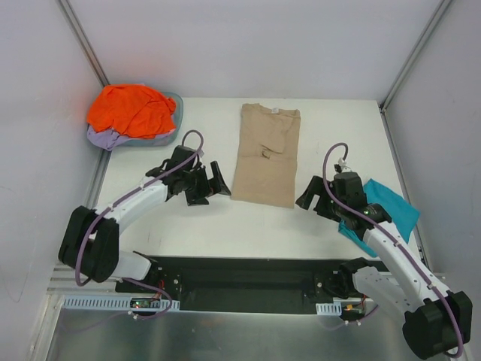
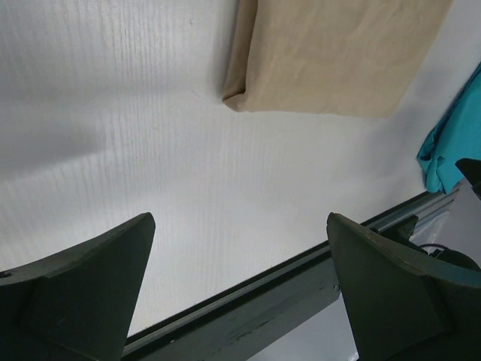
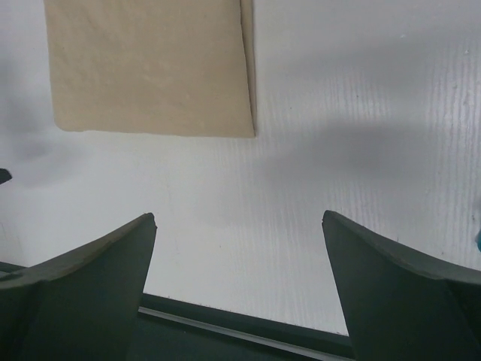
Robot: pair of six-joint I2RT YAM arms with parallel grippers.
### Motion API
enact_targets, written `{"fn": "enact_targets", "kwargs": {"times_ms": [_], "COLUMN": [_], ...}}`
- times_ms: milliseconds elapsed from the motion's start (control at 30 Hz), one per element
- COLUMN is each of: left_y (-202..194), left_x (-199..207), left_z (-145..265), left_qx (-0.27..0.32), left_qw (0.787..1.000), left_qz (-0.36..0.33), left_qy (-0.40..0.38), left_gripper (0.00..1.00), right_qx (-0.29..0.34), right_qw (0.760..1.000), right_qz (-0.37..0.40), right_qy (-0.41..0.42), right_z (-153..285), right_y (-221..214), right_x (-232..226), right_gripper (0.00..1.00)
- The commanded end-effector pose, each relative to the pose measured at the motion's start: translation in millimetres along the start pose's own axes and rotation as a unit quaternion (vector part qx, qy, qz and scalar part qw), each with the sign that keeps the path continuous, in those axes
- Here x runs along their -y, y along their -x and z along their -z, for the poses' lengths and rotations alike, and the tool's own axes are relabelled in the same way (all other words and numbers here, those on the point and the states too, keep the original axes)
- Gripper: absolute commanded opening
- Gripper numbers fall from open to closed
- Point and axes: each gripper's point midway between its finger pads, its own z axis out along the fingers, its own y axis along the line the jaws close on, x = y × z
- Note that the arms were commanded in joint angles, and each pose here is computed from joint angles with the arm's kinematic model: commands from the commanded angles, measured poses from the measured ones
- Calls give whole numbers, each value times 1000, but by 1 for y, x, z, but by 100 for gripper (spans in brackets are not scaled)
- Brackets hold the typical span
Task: Fold and stack the t-shirts
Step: Fold the folded rectangular tshirt in 1/3 of the way
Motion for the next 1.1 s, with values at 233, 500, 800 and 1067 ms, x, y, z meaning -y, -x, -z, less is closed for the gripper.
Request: {"fn": "enact_targets", "kwargs": {"times_ms": [233, 500, 800, 1067], "left_y": [15, 1, -5, 0], "left_x": [12, 9, 0, 2], "left_z": [-56, -78, -94, -100], "left_qx": [-57, -105, -125, -125], "left_qw": [997, 993, 990, 990], "left_qz": [40, 54, 68, 62], "left_qy": [-21, -29, -17, -18], "left_gripper": [73, 52, 31, 29], "right_qx": [-10, -19, -42, -66], "right_qw": [1000, 1000, 999, 998], "right_qz": [-9, -8, -5, -6], "right_qy": [10, -10, -3, 2], "right_z": [-4, -10, -24, -35], "right_y": [-1, -3, -4, -9], "right_x": [-6, 1, -5, -8], "right_gripper": [97, 97, 97, 99]}}
